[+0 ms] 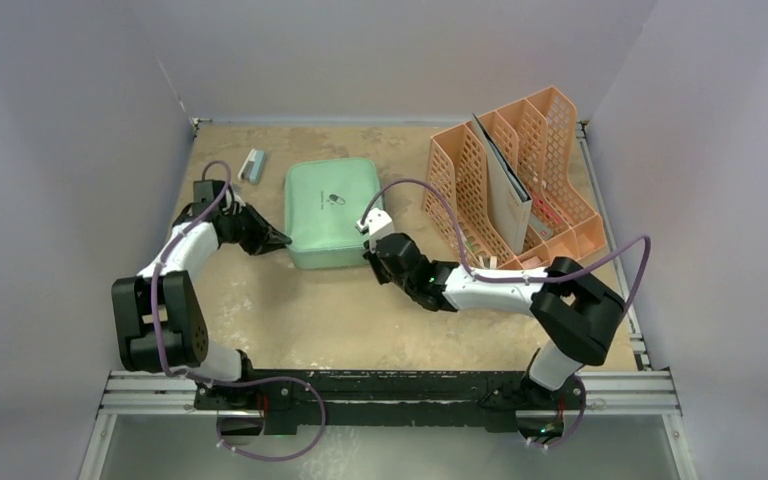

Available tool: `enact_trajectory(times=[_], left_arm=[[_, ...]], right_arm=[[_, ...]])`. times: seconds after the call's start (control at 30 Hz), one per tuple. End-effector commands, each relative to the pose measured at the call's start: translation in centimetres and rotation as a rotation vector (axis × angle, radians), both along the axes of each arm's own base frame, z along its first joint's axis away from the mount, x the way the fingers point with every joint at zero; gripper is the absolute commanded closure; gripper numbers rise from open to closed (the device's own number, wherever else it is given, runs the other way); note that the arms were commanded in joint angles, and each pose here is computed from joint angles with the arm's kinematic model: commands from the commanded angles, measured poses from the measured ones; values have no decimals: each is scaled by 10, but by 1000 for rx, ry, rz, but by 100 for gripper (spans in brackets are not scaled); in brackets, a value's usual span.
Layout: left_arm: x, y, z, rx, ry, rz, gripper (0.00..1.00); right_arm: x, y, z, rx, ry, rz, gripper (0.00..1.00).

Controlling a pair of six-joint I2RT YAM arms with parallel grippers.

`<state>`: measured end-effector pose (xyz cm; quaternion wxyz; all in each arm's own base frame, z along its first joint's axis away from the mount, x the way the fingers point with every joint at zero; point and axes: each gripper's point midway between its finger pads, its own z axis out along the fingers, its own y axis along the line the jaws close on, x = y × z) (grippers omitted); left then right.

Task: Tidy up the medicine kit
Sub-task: Zip the medicine box at the center of the board.

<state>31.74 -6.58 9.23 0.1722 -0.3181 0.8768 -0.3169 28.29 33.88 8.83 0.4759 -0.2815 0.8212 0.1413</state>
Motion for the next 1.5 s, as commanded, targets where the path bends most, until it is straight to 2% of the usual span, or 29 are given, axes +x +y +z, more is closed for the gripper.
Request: enact_trajectory(times=[0.0, 0.17, 0.3, 0.4, 0.53, 0.67, 0.8, 0.93, 1.1, 1.2, 1.33, 1.47], left_arm=[[50, 37, 25, 128, -102, 113, 95], [49, 60, 56, 249, -136, 120, 76], [30, 62, 66, 271, -96, 127, 54], [15, 47, 68, 209, -120, 89, 48], [-3, 11, 64, 18, -179, 7, 47], [-22, -13, 54, -127, -180, -27, 48], [-38, -18, 39, -128, -144, -30, 49], [-39, -23, 28, -166, -146, -23, 50], [-37, -27, 8, -182, -86, -51, 58], [-39, -23, -2, -151, -57, -29, 67], [-41, -17, -11, -104, -43, -4, 84], [-38, -7, -12, -28, -31, -19, 95]], right_arm=[[-26, 29, 2, 61, 56, 52, 100], [-36, 61, 7, 157, 114, 80, 100], [-46, 82, 7, 163, 113, 111, 100], [-52, 94, 9, 186, 113, 131, 100], [-57, 105, 15, 203, 108, 156, 100], [-65, 123, 24, 215, 105, 199, 100], [-73, 144, 31, 225, 91, 239, 100], [-73, 154, 34, 230, 84, 247, 100], [-71, 149, 24, 198, 79, 232, 100], [-72, 147, 17, 193, 93, 226, 100], [-75, 144, 11, 184, 104, 230, 100], [-77, 132, 1, 144, 110, 225, 100]])
